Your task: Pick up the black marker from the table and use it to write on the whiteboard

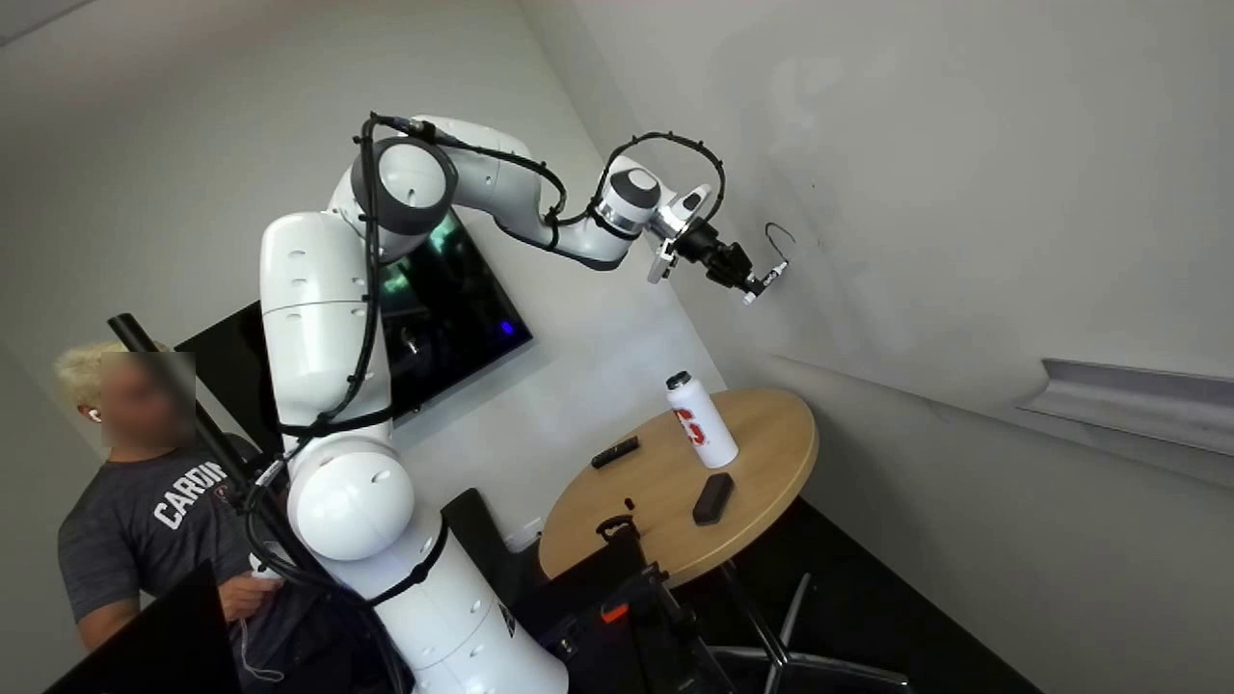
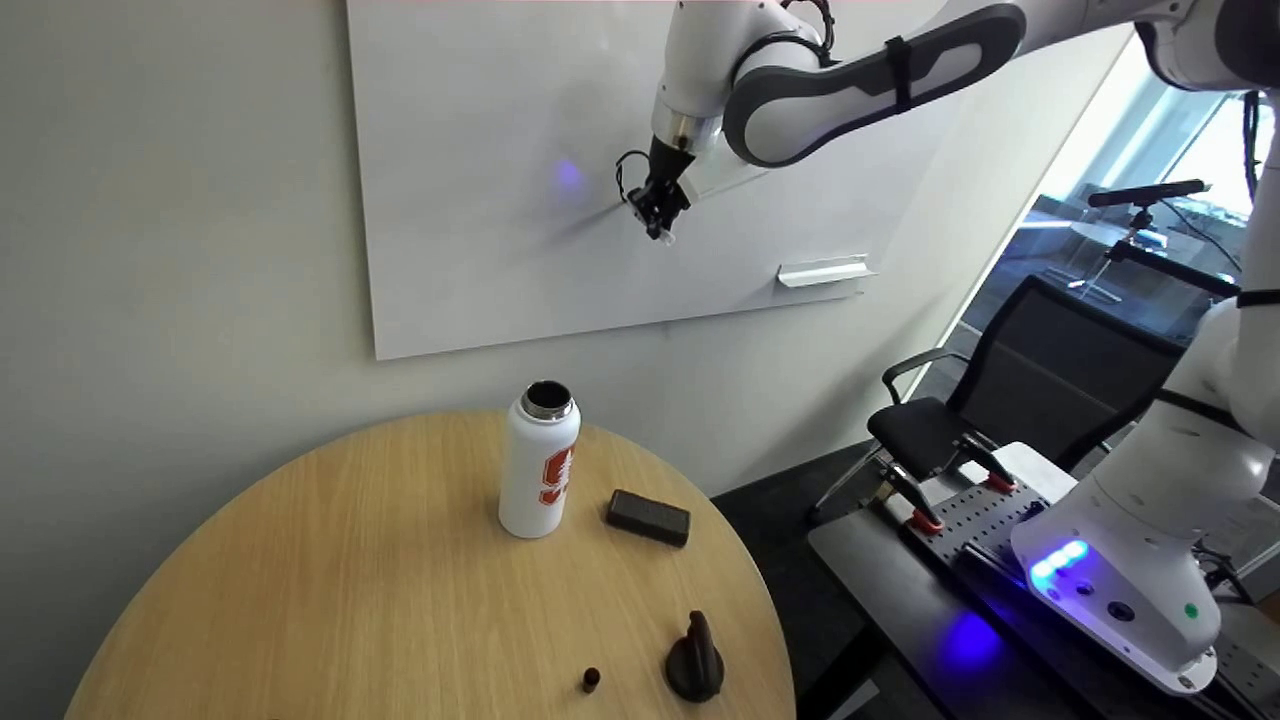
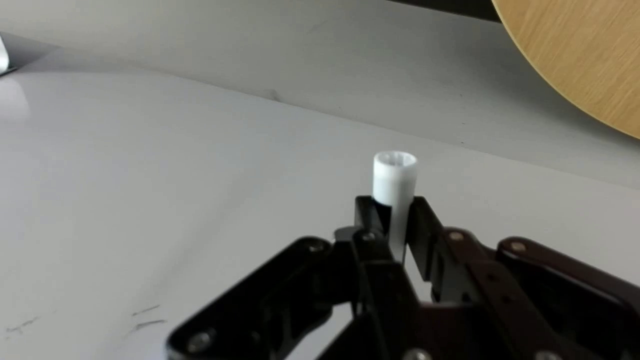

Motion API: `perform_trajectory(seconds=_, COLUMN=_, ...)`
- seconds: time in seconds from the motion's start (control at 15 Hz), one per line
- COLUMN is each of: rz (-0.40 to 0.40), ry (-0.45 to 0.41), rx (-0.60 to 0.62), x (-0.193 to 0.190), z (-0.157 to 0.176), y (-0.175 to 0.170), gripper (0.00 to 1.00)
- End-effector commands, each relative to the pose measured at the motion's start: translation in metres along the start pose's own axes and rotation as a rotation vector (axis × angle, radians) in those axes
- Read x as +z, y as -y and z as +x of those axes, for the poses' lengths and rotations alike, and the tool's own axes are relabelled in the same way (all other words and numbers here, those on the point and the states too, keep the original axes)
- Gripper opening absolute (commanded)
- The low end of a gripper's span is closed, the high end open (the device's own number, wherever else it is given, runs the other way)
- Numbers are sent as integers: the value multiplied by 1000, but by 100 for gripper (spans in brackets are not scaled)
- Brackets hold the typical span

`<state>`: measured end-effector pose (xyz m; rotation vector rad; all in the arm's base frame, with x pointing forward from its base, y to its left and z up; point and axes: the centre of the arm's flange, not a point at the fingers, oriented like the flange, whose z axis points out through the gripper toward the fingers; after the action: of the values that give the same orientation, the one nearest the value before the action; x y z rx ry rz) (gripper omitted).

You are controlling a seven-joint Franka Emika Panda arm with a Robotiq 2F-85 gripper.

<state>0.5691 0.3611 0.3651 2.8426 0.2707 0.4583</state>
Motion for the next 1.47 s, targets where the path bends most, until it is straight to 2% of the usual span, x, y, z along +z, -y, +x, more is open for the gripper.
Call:
perform_trajectory(seconds=0.0, rz=-10, ry=18, rx=21, x=-2, z=8, y=-17, gripper=5)
perform_trajectory(seconds=0.4, rz=-32, ry=15, rx=62, x=-9, z=3, y=-32, gripper=5)
perform_trajectory(seconds=0.93, rz=-57, ry=-41, rx=120, x=-34, z=-1, y=-51, gripper=5)
perform_trajectory(seconds=1.4, rz=-54, ry=-103, rx=43, x=-71, z=1, y=-29, gripper=5)
